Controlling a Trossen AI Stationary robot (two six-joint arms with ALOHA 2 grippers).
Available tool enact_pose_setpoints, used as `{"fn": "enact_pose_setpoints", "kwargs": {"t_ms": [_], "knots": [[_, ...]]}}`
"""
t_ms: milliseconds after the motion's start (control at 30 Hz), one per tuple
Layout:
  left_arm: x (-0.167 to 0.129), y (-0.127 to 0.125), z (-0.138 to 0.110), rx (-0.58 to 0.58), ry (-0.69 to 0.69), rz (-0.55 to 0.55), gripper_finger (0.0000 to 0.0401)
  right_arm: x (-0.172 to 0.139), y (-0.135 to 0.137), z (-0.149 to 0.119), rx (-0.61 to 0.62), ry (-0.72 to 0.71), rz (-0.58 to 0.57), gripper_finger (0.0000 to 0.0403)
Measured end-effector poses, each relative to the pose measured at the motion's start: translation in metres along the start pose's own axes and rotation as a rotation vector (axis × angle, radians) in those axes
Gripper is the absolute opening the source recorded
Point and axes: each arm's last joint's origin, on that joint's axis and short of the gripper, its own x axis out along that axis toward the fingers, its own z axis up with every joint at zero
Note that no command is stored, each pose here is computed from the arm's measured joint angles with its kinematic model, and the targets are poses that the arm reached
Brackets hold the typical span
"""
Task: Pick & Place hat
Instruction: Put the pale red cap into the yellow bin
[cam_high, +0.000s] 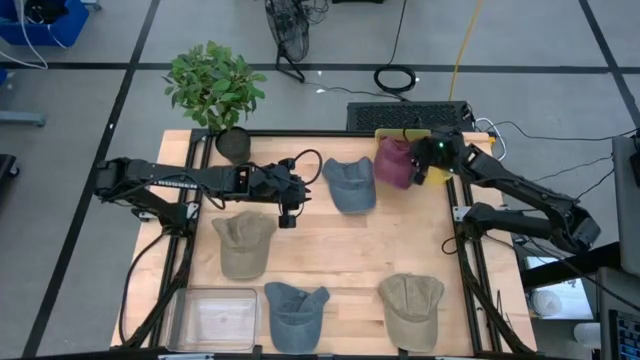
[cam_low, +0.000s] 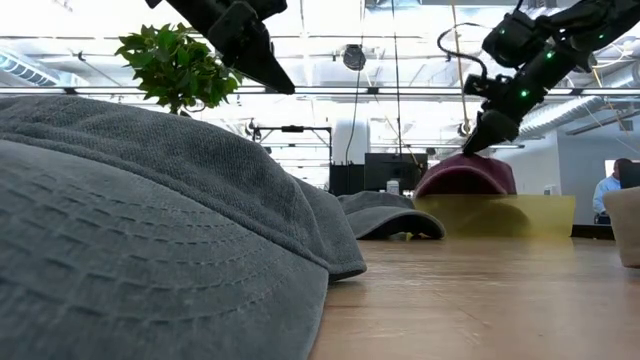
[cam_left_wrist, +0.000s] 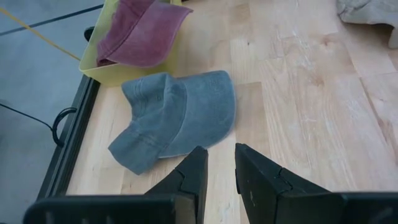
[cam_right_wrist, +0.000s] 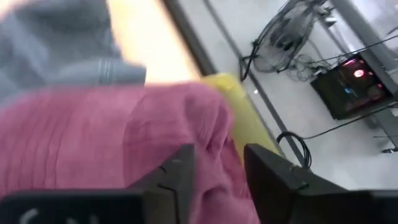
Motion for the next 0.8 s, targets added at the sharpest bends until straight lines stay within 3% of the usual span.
{"fn": "enact_pose_setpoints", "kwargs": {"t_ms": [167,300,567,667,800], "knots": [[0.000,0.000,0.000,-0.001,0.000,0.000,0.0088,-0.018,0.001,0.017,0.120,-0.201,-0.023,0.0173],[0.000,0.000,0.000,-0.002,0.000,0.000,0.0088,-0.033,0.016,0.030,0.163,-0.327,0.054,0.0194],[0.000,0.000,0.000,0.001,-0.001,0.000,0.0088,-0.037,0.078,0.042,0.220,-0.278,0.282,0.0187],[0.000,0.000,0.000,0.000,-0.001,0.000,0.0088,-0.037,0.105,0.042,0.148,-0.230,0.299,0.0182],[0.000,0.000,0.000,0.000,0.000,0.000,0.0088,-0.036,0.135,0.032,-0.065,-0.134,0.107,0.0179]]}}
